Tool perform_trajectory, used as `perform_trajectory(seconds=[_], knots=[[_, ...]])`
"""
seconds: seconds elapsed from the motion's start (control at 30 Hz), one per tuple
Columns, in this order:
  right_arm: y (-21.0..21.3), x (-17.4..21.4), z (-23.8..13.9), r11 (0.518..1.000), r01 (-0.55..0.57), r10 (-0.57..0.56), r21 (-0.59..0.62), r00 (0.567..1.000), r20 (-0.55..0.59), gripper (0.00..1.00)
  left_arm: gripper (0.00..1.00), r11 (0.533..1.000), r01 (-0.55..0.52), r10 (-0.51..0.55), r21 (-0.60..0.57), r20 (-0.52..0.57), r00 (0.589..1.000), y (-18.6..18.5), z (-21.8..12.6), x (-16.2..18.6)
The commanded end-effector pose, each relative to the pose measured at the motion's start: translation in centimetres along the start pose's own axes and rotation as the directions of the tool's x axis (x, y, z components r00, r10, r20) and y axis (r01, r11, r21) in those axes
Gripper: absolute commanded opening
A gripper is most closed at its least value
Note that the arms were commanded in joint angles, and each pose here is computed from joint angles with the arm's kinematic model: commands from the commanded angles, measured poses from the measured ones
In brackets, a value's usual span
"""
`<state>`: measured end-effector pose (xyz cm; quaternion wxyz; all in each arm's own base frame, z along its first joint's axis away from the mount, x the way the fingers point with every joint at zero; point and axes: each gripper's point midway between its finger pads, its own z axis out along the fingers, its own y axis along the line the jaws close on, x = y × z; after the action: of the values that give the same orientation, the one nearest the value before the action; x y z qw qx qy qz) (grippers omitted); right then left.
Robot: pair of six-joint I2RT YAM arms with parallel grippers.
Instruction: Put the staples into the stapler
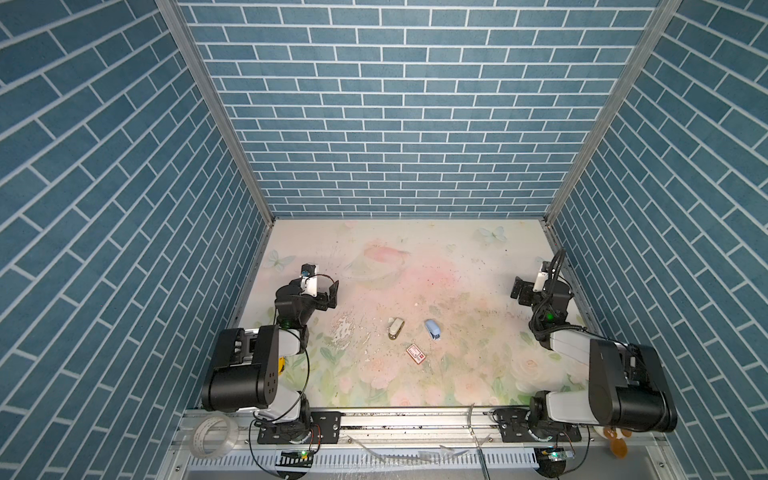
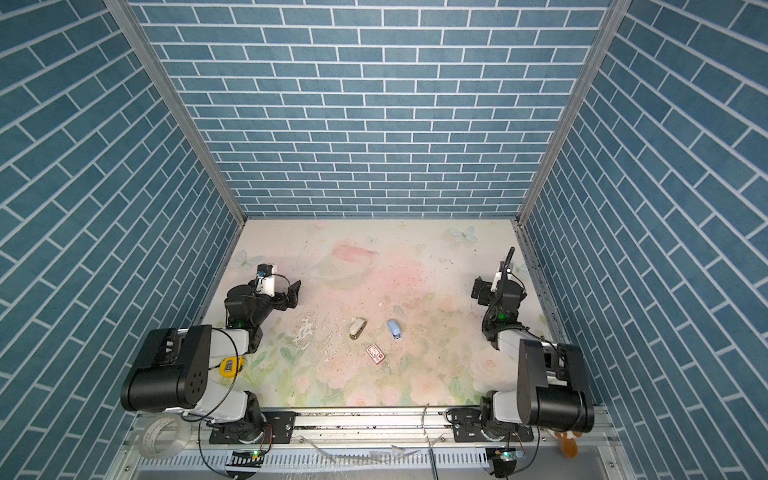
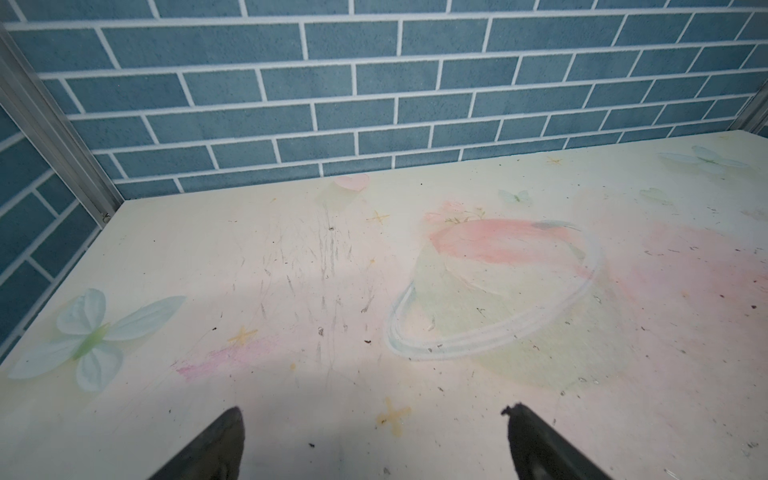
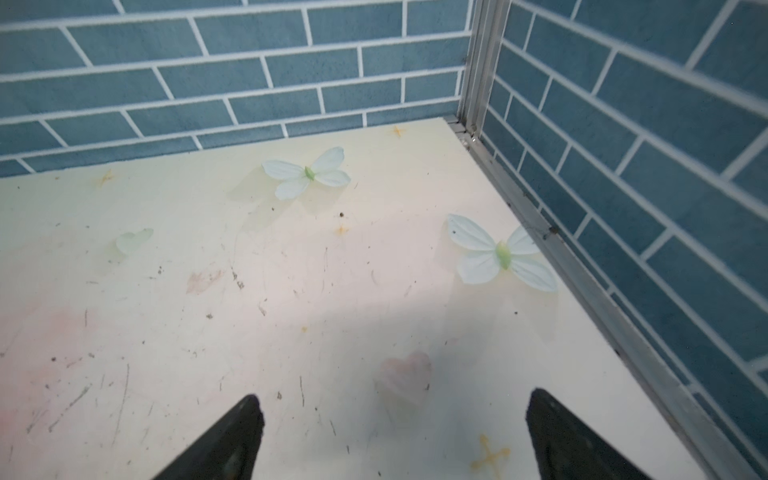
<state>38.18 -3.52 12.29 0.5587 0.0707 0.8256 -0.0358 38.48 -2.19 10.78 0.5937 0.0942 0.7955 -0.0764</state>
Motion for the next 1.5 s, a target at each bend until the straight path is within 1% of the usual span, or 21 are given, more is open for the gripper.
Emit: perform_trajectory(seconds=[0.0, 0.1, 0.27, 0.33, 0.37, 0.43, 0.53, 0.57, 0.67, 0.7, 0.77, 0.83, 0.87, 0.9, 0.97, 1.07, 1.13, 1.2, 1.3, 1.4, 1.47], knots=[[-1.6, -0.3, -1.5, 0.994, -0.049, 0.057, 0.095, 0.995, -0.079, 0.99, 0.99, 1.0, 0.005, -0.005, 0.0, -0.022, 1.0, -0.1, -0.4, -1.1], [-2.4, -0.6, -2.7, 0.987, -0.075, 0.092, 0.144, 0.989, -0.118, 0.99, 1.0, 0.999, 0.004, -0.002, 0.035, -0.057, 0.998, -0.5, -0.5, -3.1], [-1.8, -0.4, -4.3, 0.984, -0.137, 0.154, 0.117, 0.976, -0.152, 0.99, 1.0, 0.995, -0.049, 0.06, 0.084, -0.142, 0.988, -1.0, -1.1, -5.3], [-0.6, -0.3, -5.1, 0.98, -0.187, 0.195, 0.063, 0.96, -0.198, 0.99, 1.0, 0.981, -0.079, 0.112, 0.175, -0.187, 0.976, -2.3, -1.8, -6.6], [0.5, -0.4, -5.6, 0.977, -0.215, 0.211, 0.006, 0.953, -0.217, 0.98, 1.0, 0.967, -0.089, 0.143, 0.238, -0.22, 0.965, -3.3, -2.4, -7.0], [1.9, -0.2, -6.5, 0.958, -0.284, 0.264, -0.043, 0.929, -0.259, 0.94, 1.0, 0.929, -0.129, 0.221, 0.346, -0.243, 0.944, -5.1, -3.7, -7.9], [4.7, 0.5, -8.2, 0.915, -0.377, 0.3, -0.145, 0.874, -0.382, 0.86, 1.0, 0.838, -0.209, 0.358, 0.503, -0.22, 0.907, -8.5, -5.7, -9.3], [5.5, 0.9, -8.8, 0.897, -0.409, 0.31, -0.169, 0.854, -0.418, 0.83, 1.0, 0.802, -0.238, 0.416, 0.548, -0.226, 0.881, -9.9, -6.4, -9.2], [8.6, 2.6, -10.6, 0.81, -0.531, 0.335, -0.249, 0.767, -0.546, 0.76, 1.0, 0.663, -0.315, 0.583, 0.679, -0.205, 0.786, -14.1, -8.5, -8.6], [9.6, 3.4, -11.3, 0.778, -0.568, 0.334, -0.269, 0.736, -0.589, 0.75, 0.99, 0.62, -0.33, 0.625, 0.712, -0.194, 0.756, -15.5, -9.1, -8.2], [11.2, 4.8, -12.4, 0.745, -0.602, 0.314, -0.288, 0.697, -0.644, 0.72, 0.99, 0.538, -0.332, 0.678, 0.775, -0.164, 0.716, -18.0, -10.2, -7.2], [12.5, 5.9, -13.4, 0.733, -0.607, 0.278, -0.307, 0.679, -0.68, 0.7, 0.99, 0.458, -0.333, 0.73, 0.824, -0.134, 0.67, -20.2, -11.1, -5.9], [13.0, 6.4, -13.9, 0.725, -0.614, 0.267, -0.313, 0.67, -0.693, 0.7, 0.97, 0.413, -0.34, 0.762, 0.845, -0.116, 0.637, -21.2, -11.5, -5.0], [13.5, 6.7, -14.3, 0.715, -0.621, 0.261, -0.321, 0.663, -0.702, 0.7, 0.96, 0.379, -0.345, 0.788, 0.859, -0.103, 0.607, -22.0, -11.8, -4.2], [13.9, 7.0, -15.1, 0.707, -0.626, 0.253, -0.33, 0.659, -0.708, 0.68, 0.94, 0.319, -0.341, 0.82, 0.884, -0.077, 0.567, -23.4, -12.2, -2.8], [13.8, 7.5, -16.0, 0.696, -0.636, 0.265, -0.334, 0.659, -0.704, 0.67, 0.94, 0.249, -0.329, 0.851, 0.911, -0.044, 0.523, -25.1, -12.7, -0.9], [13.8, 7.8, -16.5, 0.674, -0.653, 0.273, -0.345, 0.654, -0.705, 0.67, 0.92, 0.199, -0.348, 0.881, 0.916, -0.012, 0.473, -25.9, -12.6, 0.5], [13.9, 8.5, -16.9, 0.661, -0.668, 0.277, -0.341, 0.639, -0.717, 0.66, 0.91, 0.16, -0.366, 0.899, 0.917, 0.017, 0.437, -26.9, -12.3, 1.5], [13.9, 9.7, -17.2, 0.64, -0.701, 0.297, -0.315, 0.603, -0.741, 0.63, 0.91, 0.115, -0.372, 0.906, 0.921, 0.056, 0.419, -28.3, -12.1, 2.5], [13.7, 10.5, -17.4, 0.628, -0.721, 0.32, -0.294, 0.584, -0.746, 0.59, 0.9, 0.071, -0.383, 0.91, 0.921, 0.097, 0.403, -29.8, -11.8, 3.4], [13.4, 10.9, -17.4, 0.626, -0.727, 0.336, -0.282, 0.578, -0.744, 0.56, 0.89, 0.026, -0.4, 0.92, 0.916, 0.134, 0.367, -30.6, -11.8, 4.2]])
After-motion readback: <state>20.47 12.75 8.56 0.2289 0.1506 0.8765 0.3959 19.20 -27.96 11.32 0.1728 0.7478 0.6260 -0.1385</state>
